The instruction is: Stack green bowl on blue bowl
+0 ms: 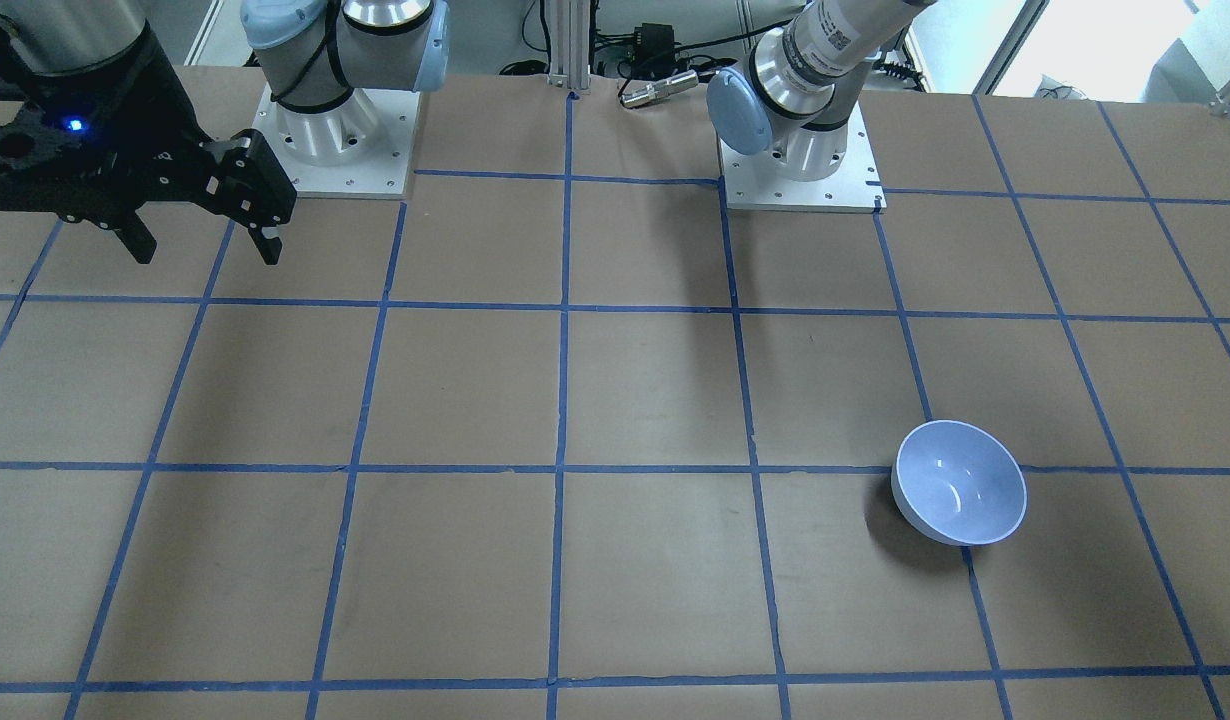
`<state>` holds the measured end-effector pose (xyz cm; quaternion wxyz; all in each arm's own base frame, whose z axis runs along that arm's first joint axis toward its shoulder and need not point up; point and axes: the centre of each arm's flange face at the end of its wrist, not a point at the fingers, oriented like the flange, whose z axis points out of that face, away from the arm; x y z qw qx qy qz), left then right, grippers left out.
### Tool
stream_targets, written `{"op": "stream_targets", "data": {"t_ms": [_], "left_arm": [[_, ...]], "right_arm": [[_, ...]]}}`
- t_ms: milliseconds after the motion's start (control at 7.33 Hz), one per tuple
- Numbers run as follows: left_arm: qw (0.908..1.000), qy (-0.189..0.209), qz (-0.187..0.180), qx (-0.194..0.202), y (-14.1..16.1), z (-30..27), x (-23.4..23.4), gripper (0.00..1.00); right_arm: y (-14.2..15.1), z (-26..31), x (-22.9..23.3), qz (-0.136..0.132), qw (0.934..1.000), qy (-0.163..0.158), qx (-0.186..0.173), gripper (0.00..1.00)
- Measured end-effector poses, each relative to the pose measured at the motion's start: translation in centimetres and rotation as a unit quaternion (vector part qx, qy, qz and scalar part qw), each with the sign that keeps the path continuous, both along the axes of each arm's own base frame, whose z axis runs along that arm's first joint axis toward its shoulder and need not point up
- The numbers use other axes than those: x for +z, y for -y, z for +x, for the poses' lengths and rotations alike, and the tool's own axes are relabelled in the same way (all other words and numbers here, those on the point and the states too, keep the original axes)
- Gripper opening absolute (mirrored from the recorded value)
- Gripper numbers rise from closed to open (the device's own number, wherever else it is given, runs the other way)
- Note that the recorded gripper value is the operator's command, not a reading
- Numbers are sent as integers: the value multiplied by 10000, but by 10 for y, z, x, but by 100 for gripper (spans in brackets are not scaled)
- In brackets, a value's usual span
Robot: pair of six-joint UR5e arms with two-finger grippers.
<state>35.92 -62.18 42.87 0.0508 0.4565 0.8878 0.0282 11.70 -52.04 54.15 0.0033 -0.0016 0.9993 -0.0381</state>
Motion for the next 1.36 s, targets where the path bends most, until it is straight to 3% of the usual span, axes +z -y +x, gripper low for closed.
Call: {"op": "stream_targets", "data": {"t_ms": [409,682,955,1364], "left_arm": [[9900,15,214,-1395,24,108,-68,98],[9694,3,276,-2437,32,152,-122,98],[9603,-152,222,-2777,31,182,-169,98],[9559,-247,134,-2922,41,199,-207,94]], "right_arm": [[0,0,0,-4,10000,-5,0,100],[0,0,0,0,10000,-1,0,100],[0,0,0,1,10000,0,0,100],[0,0,0,-4,10000,0,0,100]]}}
